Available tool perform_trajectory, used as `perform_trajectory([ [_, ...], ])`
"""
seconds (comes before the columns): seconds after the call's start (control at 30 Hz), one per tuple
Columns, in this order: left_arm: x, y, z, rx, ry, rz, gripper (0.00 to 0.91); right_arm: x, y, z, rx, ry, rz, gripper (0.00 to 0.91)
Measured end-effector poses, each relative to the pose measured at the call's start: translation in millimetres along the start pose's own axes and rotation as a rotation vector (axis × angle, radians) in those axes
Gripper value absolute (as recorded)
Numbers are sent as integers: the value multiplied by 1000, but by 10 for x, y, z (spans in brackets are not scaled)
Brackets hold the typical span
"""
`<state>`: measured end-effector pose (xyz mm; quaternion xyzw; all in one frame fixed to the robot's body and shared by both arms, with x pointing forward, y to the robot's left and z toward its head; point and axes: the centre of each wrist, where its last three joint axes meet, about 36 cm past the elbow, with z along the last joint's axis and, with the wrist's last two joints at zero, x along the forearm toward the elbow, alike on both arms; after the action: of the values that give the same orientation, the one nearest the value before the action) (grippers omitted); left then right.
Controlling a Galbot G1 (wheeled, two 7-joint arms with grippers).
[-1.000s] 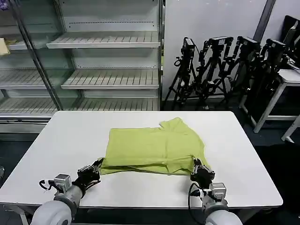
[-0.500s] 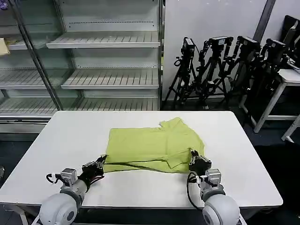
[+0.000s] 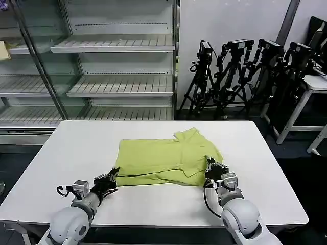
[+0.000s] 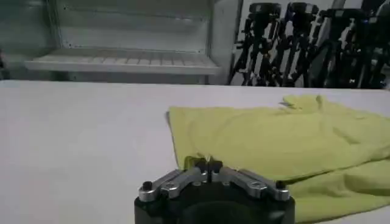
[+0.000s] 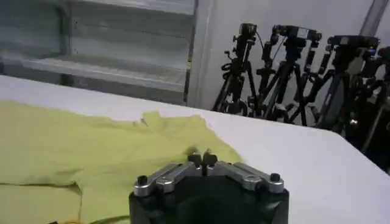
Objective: Fold and organize the clothes.
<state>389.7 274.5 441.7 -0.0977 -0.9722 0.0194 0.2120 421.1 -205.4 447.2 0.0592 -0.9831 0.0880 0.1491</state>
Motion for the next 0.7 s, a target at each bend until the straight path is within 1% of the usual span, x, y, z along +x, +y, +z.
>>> perform_trajectory([
  [0.03,-7,3,0,0,0,-1,595,-7,0,2,1,3,-1,312],
  [0.07,-12,2,0,1,1,-1,907,-12,2,4,1,4,-2,887],
  [0.1,-14,1,-2,1,1,0,907,-15,2,5,1,5,-3,907],
  [0.33,-2,-6,0,5,1,1,907,-14,1,40,-2,7,-12,907],
  [0.7,142,-9,-33,16,-26,-3,907,145,-70,66,14,-21,-1,907],
])
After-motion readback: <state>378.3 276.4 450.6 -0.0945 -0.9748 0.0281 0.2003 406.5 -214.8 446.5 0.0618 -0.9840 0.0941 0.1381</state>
